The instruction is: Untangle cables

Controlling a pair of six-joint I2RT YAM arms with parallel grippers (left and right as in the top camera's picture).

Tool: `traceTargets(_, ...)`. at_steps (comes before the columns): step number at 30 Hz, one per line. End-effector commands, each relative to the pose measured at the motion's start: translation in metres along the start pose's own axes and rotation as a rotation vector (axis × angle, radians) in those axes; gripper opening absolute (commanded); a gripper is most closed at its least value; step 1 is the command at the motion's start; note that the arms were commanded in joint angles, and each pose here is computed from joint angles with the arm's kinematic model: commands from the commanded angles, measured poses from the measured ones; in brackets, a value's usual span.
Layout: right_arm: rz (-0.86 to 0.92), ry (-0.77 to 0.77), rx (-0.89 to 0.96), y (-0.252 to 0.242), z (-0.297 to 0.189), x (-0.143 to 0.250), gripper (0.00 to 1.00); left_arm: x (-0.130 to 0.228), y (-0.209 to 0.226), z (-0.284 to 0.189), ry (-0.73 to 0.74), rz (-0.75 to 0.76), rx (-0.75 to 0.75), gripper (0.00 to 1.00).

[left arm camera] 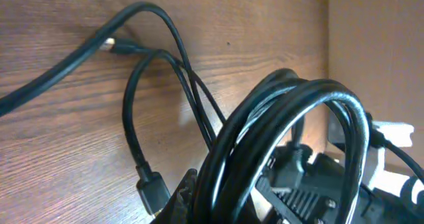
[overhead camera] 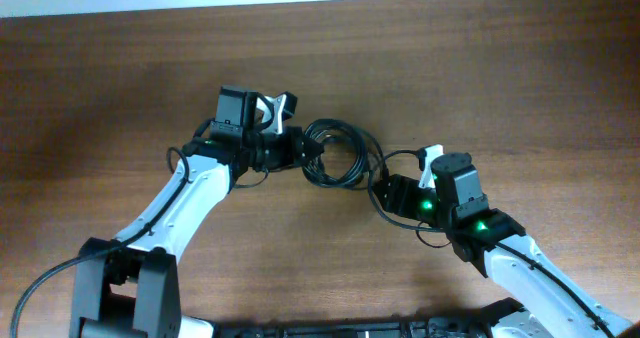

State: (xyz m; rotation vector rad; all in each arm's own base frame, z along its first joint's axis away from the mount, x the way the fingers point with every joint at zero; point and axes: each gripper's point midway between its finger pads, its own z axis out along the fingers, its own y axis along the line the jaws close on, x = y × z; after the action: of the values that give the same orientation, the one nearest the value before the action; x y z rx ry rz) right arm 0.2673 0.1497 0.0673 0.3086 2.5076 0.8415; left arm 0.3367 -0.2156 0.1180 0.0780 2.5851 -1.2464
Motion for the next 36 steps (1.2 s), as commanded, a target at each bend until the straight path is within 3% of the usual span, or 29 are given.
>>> traceTargets(1,-0.058,-0.011,0.018,-0.004,-0.003,-0.004,0.72,0.010,-0.018,0.005,0.043,0.118,0.067,0.00)
traceTargets(2,-0.075,0.006,-0.023,0.000,-0.010,-0.003,0.78,0.016,-0.018,0.006,0.065,0.163,0.064,0.00)
traceTargets(4,-0.067,0.000,-0.077,0.000,-0.025,-0.009,0.80,0.026,-0.013,0.006,0.102,0.175,0.050,0.00)
traceTargets(7,-0.262,-0.038,-0.389,0.039,-0.070,-0.018,0.80,0.046,-0.009,0.007,0.170,0.288,0.037,0.00)
traceTargets(10,-0.321,-0.031,-0.549,0.060,-0.094,-0.012,0.80,0.045,-0.002,0.015,0.161,0.321,-0.051,0.00)
traceTargets(11,-0.322,0.000,-0.599,0.066,-0.098,-0.006,0.79,0.043,-0.004,0.017,0.150,0.296,-0.049,0.00)
traceTargets(12,-0.324,0.035,-0.662,0.073,-0.103,0.001,0.67,0.038,-0.009,0.019,0.125,0.237,-0.044,0.00)
traceTargets(14,-0.260,0.076,-0.666,0.072,-0.102,0.005,0.59,0.022,-0.003,0.019,0.049,0.032,-0.103,0.00)
traceTargets(16,-0.208,0.099,-0.626,0.063,-0.094,0.007,0.57,0.015,0.003,0.019,-0.007,-0.267,-0.142,0.00)
traceTargets(17,-0.185,0.115,-0.620,0.061,-0.091,0.008,0.57,0.014,0.000,0.020,-0.010,-0.318,-0.127,0.00)
traceTargets(21,-0.038,0.190,-0.477,0.043,-0.059,0.014,0.57,0.026,-0.024,0.031,0.046,-0.293,-0.061,0.00)
traceTargets(30,-0.029,0.101,-0.529,0.062,-0.037,-0.021,0.55,0.049,-0.044,0.052,0.082,-0.122,-0.080,0.00)
traceTargets(32,-0.020,0.102,-0.527,0.061,-0.036,-0.021,0.18,0.054,-0.047,0.055,0.090,-0.099,-0.085,0.00)
traceTargets(33,-0.021,0.105,-0.532,0.062,-0.037,-0.021,0.04,0.054,-0.046,0.056,0.082,-0.094,-0.099,0.03)
traceTargets(34,-0.025,0.102,-0.535,0.063,-0.037,-0.021,0.04,0.053,-0.042,0.056,0.069,-0.094,-0.122,0.31)
traceTargets(35,-0.038,0.088,-0.552,0.065,-0.040,-0.025,0.04,0.052,-0.038,0.054,0.073,-0.087,-0.127,0.48)
traceTargets(36,-0.054,0.073,-0.585,0.067,-0.046,-0.031,0.04,0.052,-0.036,0.050,0.082,-0.106,-0.122,0.55)
